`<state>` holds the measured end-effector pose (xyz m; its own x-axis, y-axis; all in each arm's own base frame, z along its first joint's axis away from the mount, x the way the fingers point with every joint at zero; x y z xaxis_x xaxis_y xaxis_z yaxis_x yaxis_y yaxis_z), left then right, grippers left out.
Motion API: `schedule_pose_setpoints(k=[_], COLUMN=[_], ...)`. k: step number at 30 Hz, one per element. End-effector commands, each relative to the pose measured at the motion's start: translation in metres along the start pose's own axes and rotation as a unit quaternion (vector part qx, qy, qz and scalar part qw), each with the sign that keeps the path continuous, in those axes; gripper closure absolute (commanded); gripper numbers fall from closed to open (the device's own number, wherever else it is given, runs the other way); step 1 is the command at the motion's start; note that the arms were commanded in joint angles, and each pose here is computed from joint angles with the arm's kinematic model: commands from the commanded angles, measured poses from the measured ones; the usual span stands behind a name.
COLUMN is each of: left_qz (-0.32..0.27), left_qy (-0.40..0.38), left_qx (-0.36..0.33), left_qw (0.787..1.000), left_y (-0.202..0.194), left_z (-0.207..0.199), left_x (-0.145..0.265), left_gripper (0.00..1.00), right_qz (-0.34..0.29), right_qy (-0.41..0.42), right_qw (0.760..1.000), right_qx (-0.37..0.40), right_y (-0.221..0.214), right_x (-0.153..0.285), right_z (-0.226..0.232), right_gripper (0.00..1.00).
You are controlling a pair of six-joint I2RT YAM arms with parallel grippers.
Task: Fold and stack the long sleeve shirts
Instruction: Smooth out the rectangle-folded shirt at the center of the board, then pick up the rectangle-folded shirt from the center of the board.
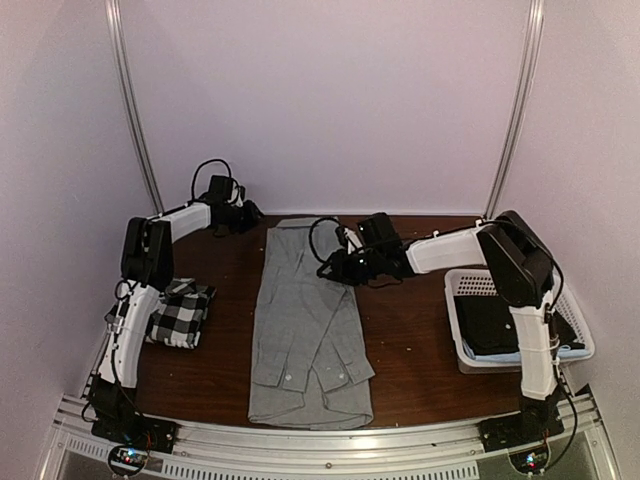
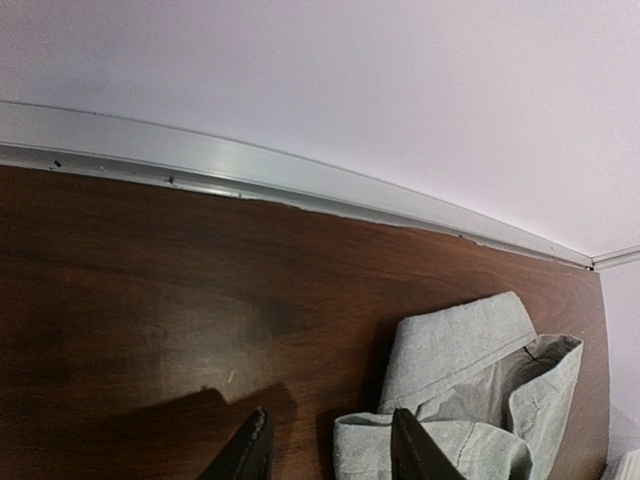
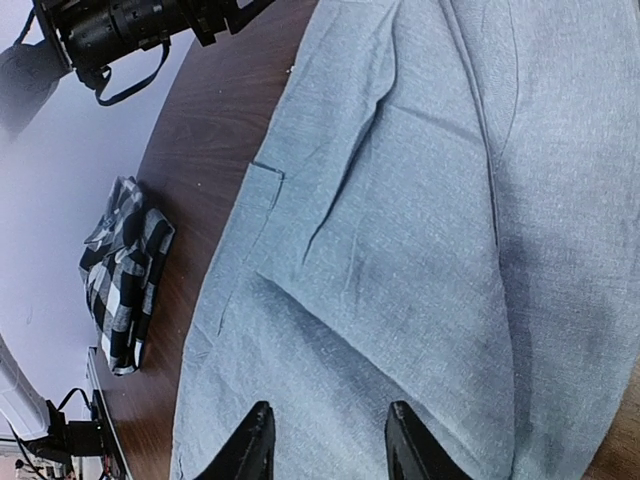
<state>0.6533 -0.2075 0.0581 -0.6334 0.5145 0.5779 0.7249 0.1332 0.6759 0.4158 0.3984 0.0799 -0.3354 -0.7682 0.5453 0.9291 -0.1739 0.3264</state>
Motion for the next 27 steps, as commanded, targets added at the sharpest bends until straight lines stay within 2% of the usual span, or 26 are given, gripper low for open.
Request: schedule_pose_setpoints(k=[1, 5, 10, 16, 27], left_qz=[-0.035, -0.038, -0.018, 0.04, 0.146], left_qy=[-0.035, -0.045, -0.06, -0.09, -0.113], left_qx=[-0.037, -0.045, -0.041, -0.041, -0.049], left_qw=[0.998, 0.997, 0.997, 0.994, 0.982], left_y=[0.043, 0.043, 0.011, -0.054, -0.179], left_z=[-0.037, -0.056, -0.072, -0.105, -0.14], left_x=[0.041, 0.074, 0.104, 0.122, 0.176], left_gripper=[0.57, 0.55, 0.55, 0.57, 0.57], right_qz=[-0.024, -0.028, -0.036, -0.021, -0.002], right_qy=[0.004, 0.0, -0.006, -0.003, -0.034], right_qw=[0.999, 0.999, 0.998, 0.999, 0.999], right_qx=[0.031, 0.037, 0.042, 0.039, 0.04], right_y=[0.009, 0.005, 0.0, -0.009, -0.06], right_x=[0.026, 0.042, 0.055, 0.053, 0.092], right_z=[0.025, 0.027, 0.025, 0.023, -0.001], right_gripper=[0.59, 0.54, 0.54, 0.59, 0.58])
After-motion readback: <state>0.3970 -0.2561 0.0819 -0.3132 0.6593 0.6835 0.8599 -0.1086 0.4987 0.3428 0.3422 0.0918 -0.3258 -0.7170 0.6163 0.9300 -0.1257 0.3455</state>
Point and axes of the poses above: each gripper's point midway between its finger pads, its own x axis back along the fingers, its own z axis along the line the jaws close on, y = z × x, the point moved 1 cm from there along x, back along the fingers, and after that the axes turned 13 degrees about -x, right-handed, at the moved point
